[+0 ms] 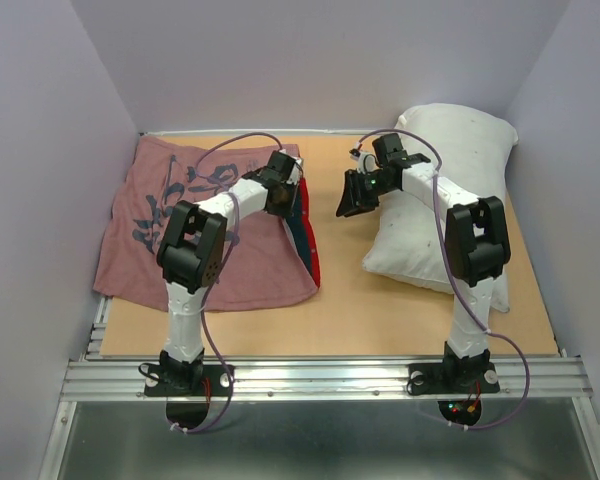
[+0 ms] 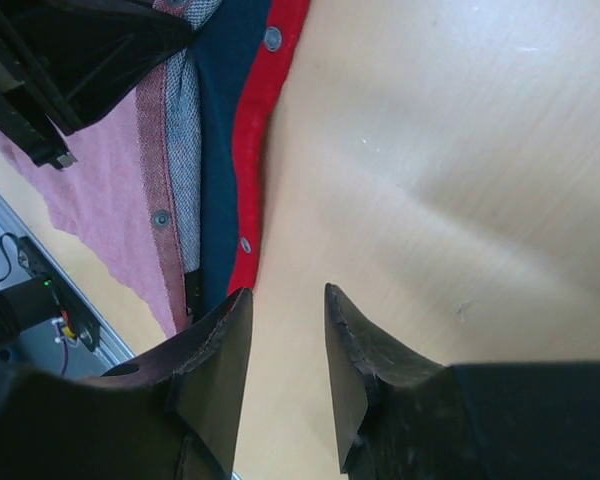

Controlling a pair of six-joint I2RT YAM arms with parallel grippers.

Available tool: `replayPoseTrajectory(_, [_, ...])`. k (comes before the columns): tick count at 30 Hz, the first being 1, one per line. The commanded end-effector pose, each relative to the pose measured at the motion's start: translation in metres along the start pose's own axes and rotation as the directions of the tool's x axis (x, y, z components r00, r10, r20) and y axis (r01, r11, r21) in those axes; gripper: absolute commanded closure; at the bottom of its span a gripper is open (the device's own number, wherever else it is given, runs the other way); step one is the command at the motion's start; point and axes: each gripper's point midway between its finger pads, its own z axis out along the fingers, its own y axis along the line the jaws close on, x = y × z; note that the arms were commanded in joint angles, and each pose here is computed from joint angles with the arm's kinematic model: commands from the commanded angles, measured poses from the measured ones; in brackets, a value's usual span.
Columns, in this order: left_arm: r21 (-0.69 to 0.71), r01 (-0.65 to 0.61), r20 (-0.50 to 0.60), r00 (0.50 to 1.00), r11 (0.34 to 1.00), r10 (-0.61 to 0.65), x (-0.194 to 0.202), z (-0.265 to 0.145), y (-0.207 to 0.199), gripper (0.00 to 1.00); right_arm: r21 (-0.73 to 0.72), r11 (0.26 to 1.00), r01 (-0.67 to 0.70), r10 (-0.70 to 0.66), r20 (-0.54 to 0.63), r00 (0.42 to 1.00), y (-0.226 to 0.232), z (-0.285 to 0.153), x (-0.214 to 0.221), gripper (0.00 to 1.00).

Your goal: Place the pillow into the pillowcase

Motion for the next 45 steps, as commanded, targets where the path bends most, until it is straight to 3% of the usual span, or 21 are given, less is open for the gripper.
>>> replayPoseTrajectory(1, [0.109,0.047,0.072,0.996,0.993,-0.056,-0.022,-0.029,0.003,1.0,-0.073,0.997,0.035,-0.032,0.041,0.999,0.02,-0.001,-0.011,0.6])
replayPoseTrajectory(5, [0.136,0.049,0.059,0.997,0.989,-0.057,-0.021,-0.021,0.007,1.0,-0.082,0.996,0.041,-0.037,0.048,0.998,0.023,-0.001,-0.015,0.6])
replayPoseTrajectory(8, [0.178,0.035,0.051,0.998,0.983,-0.045,-0.022,-0.022,0.001,1.0,-0.047,0.992,0.113,-0.107,0.124,0.987,0.034,-0.021,-0.036,0.6])
replayPoseTrajectory(11, [0.258,-0.021,0.08,0.997,0.966,0.001,-0.025,-0.042,-0.011,1.0,0.035,0.974,0.223,-0.225,0.235,0.945,0.051,-0.071,-0.071,0.57])
replayPoseTrajectory(13, [0.327,-0.085,0.112,0.992,0.941,0.051,-0.025,-0.058,-0.021,1.0,0.148,0.932,0.332,-0.36,0.249,0.899,0.044,-0.105,-0.083,0.46])
replayPoseTrajectory(15, [0.352,-0.11,0.13,0.989,0.93,0.068,-0.019,-0.076,-0.024,1.0,0.299,0.877,0.375,-0.438,0.179,0.881,0.023,-0.132,-0.075,0.35])
replayPoseTrajectory(16, [0.359,-0.138,0.135,0.986,0.923,0.095,-0.017,-0.08,-0.024,1.0,0.351,0.841,0.411,-0.478,0.132,0.868,0.012,-0.138,-0.066,0.23])
replayPoseTrajectory(17, [0.376,-0.146,0.118,0.987,0.915,0.109,-0.01,-0.087,-0.026,1.0,0.458,0.739,0.494,-0.585,0.073,0.807,0.005,-0.166,-0.062,0.18])
replayPoseTrajectory(18, [0.382,-0.156,0.112,0.986,0.911,0.122,-0.006,-0.089,-0.026,1.0,0.476,0.709,0.52,-0.584,-0.016,0.811,-0.016,-0.162,-0.037,0.13])
replayPoseTrajectory(19, [0.396,-0.177,0.114,0.983,0.901,0.143,-0.001,-0.094,-0.027,1.0,0.516,0.625,0.586,-0.651,-0.07,0.756,-0.016,-0.183,-0.029,0.07])
replayPoseTrajectory(24, [0.432,-0.189,0.102,0.982,0.882,0.161,0.015,-0.103,-0.031,1.0,0.618,0.448,0.646,-0.625,-0.301,0.72,-0.055,-0.227,0.023,0.02])
replayPoseTrajectory(28, [0.456,-0.185,0.099,0.983,0.871,0.157,0.019,-0.109,-0.035,1.0,0.615,0.453,0.645,-0.546,-0.381,0.746,-0.072,-0.232,0.057,0.0])
replayPoseTrajectory(31, [0.441,-0.197,0.1,0.98,0.875,0.17,0.018,-0.111,-0.032,1.0,0.555,0.477,0.681,-0.465,-0.498,0.732,-0.094,-0.22,0.094,0.0])
replayPoseTrajectory(35, [0.447,-0.197,0.101,0.98,0.872,0.169,0.017,-0.112,-0.03,1.0,0.378,0.625,0.683,-0.411,-0.585,0.699,-0.101,-0.187,0.147,0.01])
replayPoseTrajectory(36, [0.445,-0.194,0.116,0.981,0.874,0.159,0.013,-0.113,-0.028,1.0,0.316,0.679,0.663,-0.433,-0.557,0.709,-0.093,-0.172,0.152,0.04])
replayPoseTrajectory(37, [0.443,-0.179,0.112,0.983,0.878,0.144,0.013,-0.113,-0.028,1.0,0.286,0.729,0.622,-0.406,-0.551,0.73,-0.094,-0.157,0.153,0.22])
replayPoseTrajectory(39, [0.447,-0.163,0.106,0.986,0.88,0.128,0.014,-0.111,-0.026,1.0,0.187,0.819,0.542,-0.419,-0.452,0.788,-0.071,-0.131,0.142,0.5])
replayPoseTrajectory(40, [0.447,-0.148,0.104,0.988,0.882,0.113,0.013,-0.111,-0.024,1.0,0.172,0.831,0.529,-0.446,-0.364,0.818,-0.054,-0.126,0.109,0.86])
replayPoseTrajectory(41, [0.45,-0.147,0.109,0.988,0.881,0.109,0.013,-0.113,-0.023,1.0,0.134,0.883,0.45,-0.39,-0.327,0.861,-0.046,-0.111,0.1,0.98])
replayPoseTrajectory(43, [0.458,-0.142,0.126,0.988,0.878,0.095,0.008,-0.119,-0.019,1.0,0.025,0.93,0.367,-0.36,-0.131,0.923,-0.001,-0.101,0.044,1.0])
replayPoseTrajectory(45, [0.462,-0.143,0.138,0.986,0.875,0.089,0.005,-0.123,-0.016,1.0,-0.089,0.944,0.317,-0.32,-0.019,0.947,0.027,-0.093,0.009,0.99])
